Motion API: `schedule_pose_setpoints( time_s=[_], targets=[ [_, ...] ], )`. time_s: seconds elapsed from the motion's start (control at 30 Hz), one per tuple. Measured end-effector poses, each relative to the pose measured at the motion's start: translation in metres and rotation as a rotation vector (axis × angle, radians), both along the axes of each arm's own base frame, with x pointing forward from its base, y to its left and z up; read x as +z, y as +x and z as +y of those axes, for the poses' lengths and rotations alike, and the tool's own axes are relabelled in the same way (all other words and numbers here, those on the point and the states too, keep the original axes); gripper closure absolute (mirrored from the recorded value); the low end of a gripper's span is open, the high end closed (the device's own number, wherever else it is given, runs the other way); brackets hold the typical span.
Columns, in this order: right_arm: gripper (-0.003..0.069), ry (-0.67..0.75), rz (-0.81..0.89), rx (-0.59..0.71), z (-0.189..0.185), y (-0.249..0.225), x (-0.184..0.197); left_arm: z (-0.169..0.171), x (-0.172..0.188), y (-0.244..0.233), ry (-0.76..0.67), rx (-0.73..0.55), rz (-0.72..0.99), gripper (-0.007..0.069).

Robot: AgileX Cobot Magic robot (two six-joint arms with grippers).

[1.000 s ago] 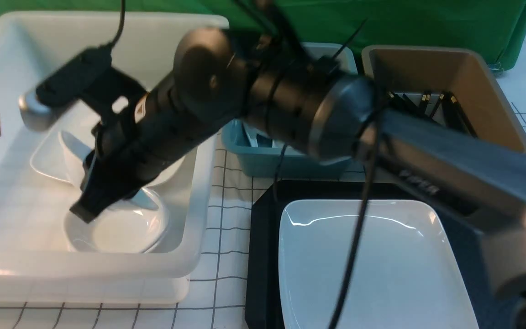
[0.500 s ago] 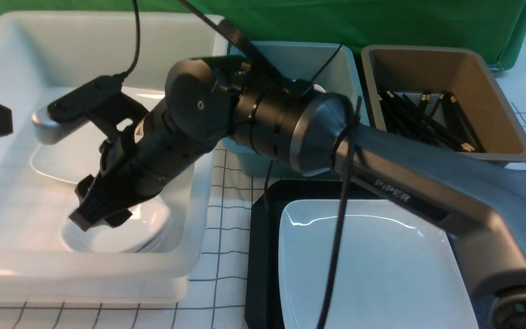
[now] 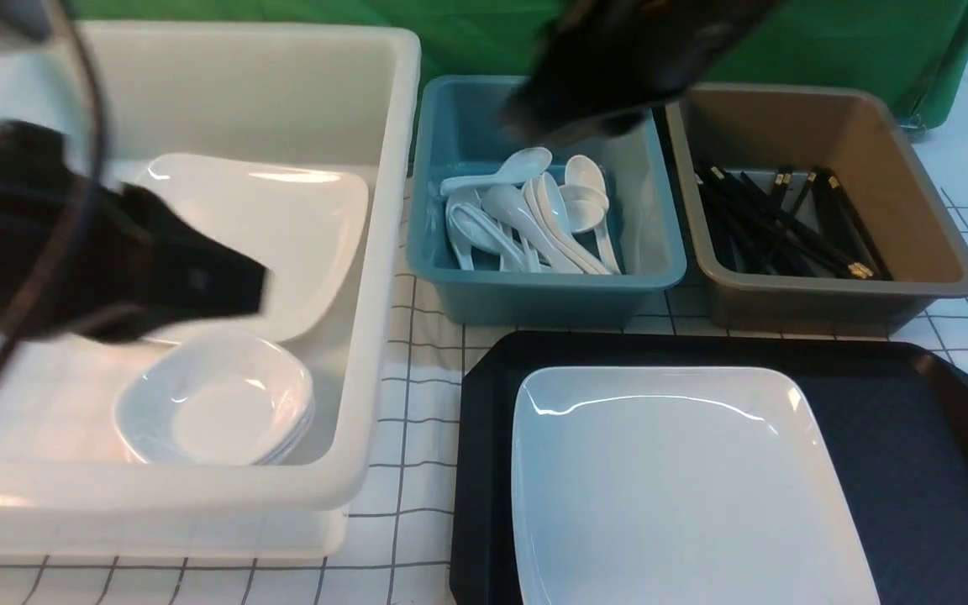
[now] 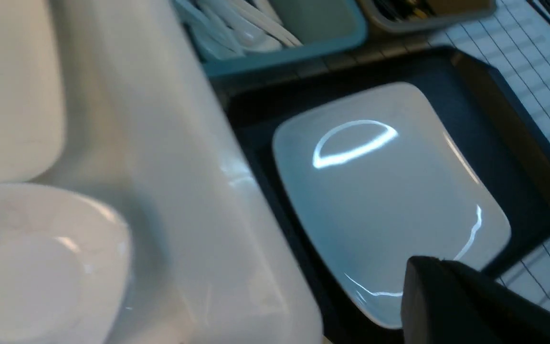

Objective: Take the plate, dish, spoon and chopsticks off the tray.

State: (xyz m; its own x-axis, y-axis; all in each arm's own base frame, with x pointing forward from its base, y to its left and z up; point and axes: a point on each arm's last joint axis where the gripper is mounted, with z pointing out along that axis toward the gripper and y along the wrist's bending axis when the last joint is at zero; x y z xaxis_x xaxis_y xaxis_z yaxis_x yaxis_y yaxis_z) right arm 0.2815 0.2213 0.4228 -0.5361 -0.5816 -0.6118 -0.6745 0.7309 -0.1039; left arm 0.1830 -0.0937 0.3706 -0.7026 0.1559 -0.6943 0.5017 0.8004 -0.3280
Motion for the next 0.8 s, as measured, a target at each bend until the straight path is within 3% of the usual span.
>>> schedule_pose_setpoints(
  time_s=[0.13,0.2,0.27,0.4,0.43,0.6,0.8],
  targets=[
    [0.0648,-0.036,0.062,-0.114,-0.049,-0.010,-0.012,-0.035,-0.016,0.006,0.037,-0.108,0.027,0.0626],
    [0.0638,-0.078,0.137,-0.191,-0.077,-0.014,-0.039,-0.059,-0.028,0.007,0.071,-0.177,0.039,0.0626],
    [0.0596,-0.094,0.210,-0.314,-0.110,-0.016,-0.074,-0.082,-0.044,0.007,0.111,-0.252,0.062,0.0626],
    [0.0474,-0.076,0.266,-0.461,-0.147,-0.015,-0.120,-0.098,-0.059,0.007,0.160,-0.308,0.097,0.0626],
    [0.0384,-0.031,0.292,-0.531,-0.164,-0.014,-0.144,-0.101,-0.063,0.008,0.167,-0.312,0.103,0.0626],
    [0.0190,0.116,0.323,-0.595,-0.182,0.004,-0.183,-0.103,-0.062,0.013,0.154,-0.292,0.063,0.0626],
    [0.0128,0.196,0.366,-0.587,-0.175,0.036,-0.213,-0.104,-0.059,0.018,0.141,-0.266,0.001,0.0626]
  ],
)
